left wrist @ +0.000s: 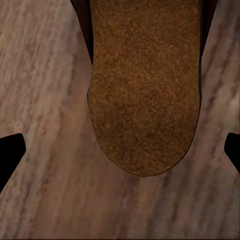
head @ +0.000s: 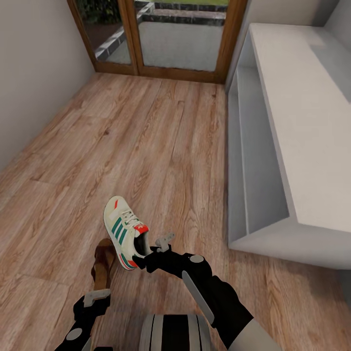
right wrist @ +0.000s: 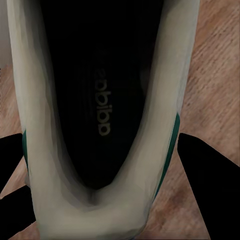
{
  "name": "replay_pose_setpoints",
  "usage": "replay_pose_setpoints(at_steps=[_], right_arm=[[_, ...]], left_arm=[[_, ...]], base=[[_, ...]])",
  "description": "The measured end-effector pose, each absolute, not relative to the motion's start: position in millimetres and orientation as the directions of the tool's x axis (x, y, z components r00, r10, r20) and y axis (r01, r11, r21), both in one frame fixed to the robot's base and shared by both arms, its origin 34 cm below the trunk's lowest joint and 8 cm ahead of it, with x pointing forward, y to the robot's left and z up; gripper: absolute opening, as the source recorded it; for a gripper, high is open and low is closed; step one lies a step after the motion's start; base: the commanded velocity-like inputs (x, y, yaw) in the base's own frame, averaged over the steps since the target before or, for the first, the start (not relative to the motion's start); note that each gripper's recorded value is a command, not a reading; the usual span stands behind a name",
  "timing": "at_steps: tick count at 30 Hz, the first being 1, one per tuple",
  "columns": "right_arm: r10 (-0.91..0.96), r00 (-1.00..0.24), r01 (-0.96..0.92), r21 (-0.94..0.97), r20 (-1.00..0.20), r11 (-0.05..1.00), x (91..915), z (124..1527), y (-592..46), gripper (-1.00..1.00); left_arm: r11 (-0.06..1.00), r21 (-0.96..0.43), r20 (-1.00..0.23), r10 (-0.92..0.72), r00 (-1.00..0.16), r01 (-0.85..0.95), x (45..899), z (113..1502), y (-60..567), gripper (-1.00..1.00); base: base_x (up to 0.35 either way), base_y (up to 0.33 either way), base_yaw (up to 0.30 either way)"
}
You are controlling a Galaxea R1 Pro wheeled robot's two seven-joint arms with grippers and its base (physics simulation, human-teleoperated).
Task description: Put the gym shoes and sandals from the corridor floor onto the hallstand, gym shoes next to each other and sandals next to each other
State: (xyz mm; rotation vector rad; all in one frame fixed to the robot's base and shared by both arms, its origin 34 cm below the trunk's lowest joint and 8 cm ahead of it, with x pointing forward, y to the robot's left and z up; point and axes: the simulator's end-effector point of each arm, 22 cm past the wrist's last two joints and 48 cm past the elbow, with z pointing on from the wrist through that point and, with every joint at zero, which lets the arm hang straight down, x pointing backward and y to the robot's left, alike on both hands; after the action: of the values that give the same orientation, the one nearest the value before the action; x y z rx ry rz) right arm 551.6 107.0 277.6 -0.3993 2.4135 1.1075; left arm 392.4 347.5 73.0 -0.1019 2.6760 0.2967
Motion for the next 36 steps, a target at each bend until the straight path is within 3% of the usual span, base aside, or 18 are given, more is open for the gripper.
replay_pose_setpoints(at_steps=[36], right_arm=[[-0.072, -0.865, -0.423, 0.646, -0.497, 0.635, 547.4, 268.6, 107.0, -1.0]], left_arm=[[0.976, 0.189, -0.426, -0.019, -0.905, -0.11, 385.6, 67.1, 344.4, 1.0]], base=[[0.02, 0.0, 0.0]])
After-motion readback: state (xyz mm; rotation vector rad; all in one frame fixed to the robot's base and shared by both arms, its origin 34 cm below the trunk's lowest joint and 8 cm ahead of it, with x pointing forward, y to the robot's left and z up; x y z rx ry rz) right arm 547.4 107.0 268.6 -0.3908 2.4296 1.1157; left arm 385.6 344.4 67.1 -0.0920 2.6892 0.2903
